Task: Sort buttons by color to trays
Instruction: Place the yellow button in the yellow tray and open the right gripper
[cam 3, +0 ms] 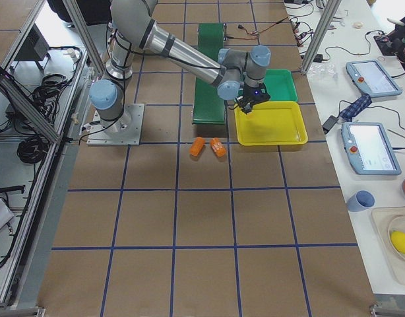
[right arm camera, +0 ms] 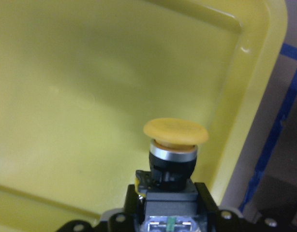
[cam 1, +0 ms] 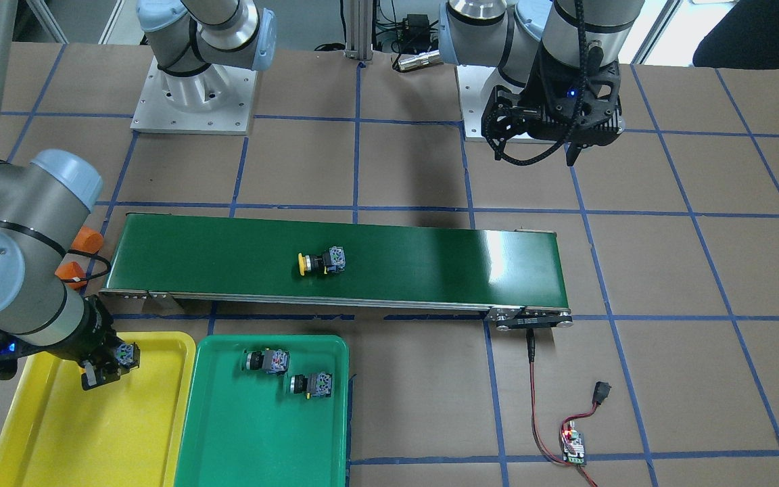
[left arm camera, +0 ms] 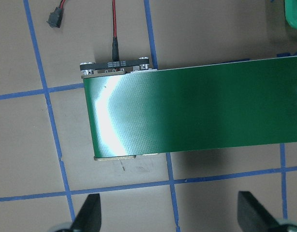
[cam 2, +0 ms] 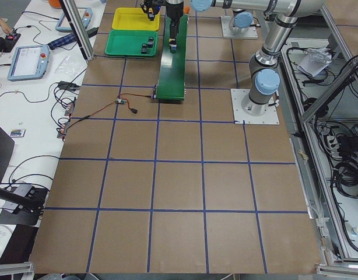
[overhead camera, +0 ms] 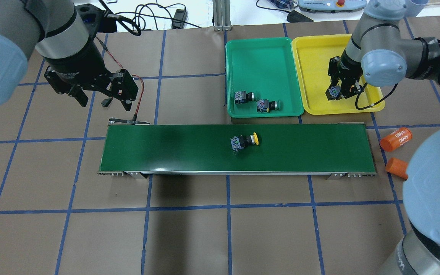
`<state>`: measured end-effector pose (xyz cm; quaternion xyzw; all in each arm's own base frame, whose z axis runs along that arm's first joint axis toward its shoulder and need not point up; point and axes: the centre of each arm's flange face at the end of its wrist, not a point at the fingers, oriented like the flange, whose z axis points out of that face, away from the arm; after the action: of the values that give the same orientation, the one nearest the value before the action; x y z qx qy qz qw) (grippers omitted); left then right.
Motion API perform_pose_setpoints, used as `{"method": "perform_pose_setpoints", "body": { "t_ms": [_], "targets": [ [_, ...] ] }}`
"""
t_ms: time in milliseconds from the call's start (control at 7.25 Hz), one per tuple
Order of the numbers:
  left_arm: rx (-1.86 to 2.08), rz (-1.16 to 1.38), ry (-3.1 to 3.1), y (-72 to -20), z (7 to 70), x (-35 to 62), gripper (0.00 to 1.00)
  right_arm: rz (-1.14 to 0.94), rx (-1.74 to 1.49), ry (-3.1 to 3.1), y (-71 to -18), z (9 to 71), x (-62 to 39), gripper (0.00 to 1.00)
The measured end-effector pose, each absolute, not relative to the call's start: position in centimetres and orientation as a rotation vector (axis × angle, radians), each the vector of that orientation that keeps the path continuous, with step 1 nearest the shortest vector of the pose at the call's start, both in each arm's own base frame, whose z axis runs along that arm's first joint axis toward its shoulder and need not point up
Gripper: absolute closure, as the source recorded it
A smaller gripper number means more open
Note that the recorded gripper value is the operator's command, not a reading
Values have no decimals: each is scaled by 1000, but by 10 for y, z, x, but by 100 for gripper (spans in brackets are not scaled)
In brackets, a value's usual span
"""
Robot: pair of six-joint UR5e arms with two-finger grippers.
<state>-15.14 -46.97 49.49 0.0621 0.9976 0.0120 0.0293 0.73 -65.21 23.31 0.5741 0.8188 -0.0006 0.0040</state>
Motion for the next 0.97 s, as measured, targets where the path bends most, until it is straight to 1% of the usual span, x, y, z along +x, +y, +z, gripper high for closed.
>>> {"method": "perform_pose_setpoints", "body": {
  "t_ms": [138, 414, 690, 966],
  "targets": [
    [191, 32, 3077, -469, 497, -151, 0, -2, 1782, 2576, -653, 228, -2, 0],
    [191, 9, 3075, -464, 504, -151, 0, 39, 1751, 2599, -641, 241, -1, 0],
    [191, 7, 3074, -463, 504, -151, 0, 118, 1740, 2624, -609, 295, 18, 0],
    [191, 11, 3073, -464, 503, -151, 0, 197, 1792, 2623, -561, 339, 73, 0]
  ]
}}
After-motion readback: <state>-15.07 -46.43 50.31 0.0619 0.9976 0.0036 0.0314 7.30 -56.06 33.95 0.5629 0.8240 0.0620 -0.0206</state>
